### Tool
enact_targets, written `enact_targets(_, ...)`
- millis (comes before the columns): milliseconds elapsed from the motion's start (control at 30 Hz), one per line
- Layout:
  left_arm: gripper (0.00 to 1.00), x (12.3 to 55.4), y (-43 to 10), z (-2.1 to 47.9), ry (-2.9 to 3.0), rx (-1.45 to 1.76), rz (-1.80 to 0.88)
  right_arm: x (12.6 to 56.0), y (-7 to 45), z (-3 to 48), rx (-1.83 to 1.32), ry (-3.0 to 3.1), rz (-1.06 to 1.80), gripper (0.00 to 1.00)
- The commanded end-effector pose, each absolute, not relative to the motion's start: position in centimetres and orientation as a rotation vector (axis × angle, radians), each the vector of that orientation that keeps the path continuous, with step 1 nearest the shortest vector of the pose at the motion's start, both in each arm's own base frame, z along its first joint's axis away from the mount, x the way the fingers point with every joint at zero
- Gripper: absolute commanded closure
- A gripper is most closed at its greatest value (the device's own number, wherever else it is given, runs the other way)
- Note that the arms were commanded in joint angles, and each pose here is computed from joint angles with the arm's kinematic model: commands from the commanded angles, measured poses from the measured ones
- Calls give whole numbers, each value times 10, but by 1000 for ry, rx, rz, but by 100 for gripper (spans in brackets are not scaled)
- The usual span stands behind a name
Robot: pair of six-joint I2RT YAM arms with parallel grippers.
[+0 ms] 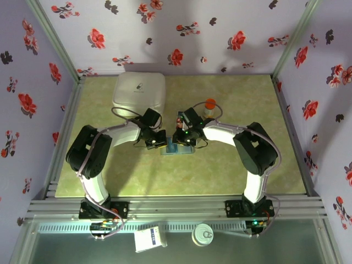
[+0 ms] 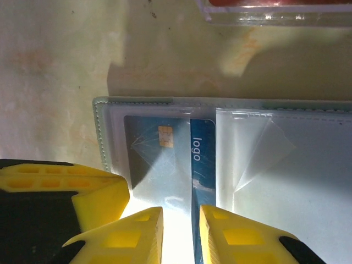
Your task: Take the credit cards out of the card holder
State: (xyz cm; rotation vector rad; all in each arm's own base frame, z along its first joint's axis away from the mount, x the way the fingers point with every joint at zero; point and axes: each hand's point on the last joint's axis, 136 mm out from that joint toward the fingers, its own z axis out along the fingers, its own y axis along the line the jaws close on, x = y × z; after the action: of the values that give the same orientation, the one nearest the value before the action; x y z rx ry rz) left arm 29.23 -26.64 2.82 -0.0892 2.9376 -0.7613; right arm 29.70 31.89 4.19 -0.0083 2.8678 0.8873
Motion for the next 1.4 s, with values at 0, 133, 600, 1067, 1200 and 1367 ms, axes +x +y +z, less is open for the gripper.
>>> enact_targets(0,100,288,-262,20,2974,-63,-706,295,315,30,-17,2906,841,76)
enact_targets(133,100,285,-257,14,2993,-76,-667,295,311,24,-14,2919,811,75)
enact_targets(600,100,282,-256,7,3014,-73,-651,295,325,30,0,2889,969,77)
enact_targets(1067,100,280,-254,4,3022,-74,-641,296,333,42,2,2831,1100,79)
enact_targets(1200,100,281,-252,5,3022,-70,-626,295,324,29,30,2864,1041,76)
enact_targets(1367,100,279,-251,5,3026,-68,-617,292,322,18,57,2894,1046,75)
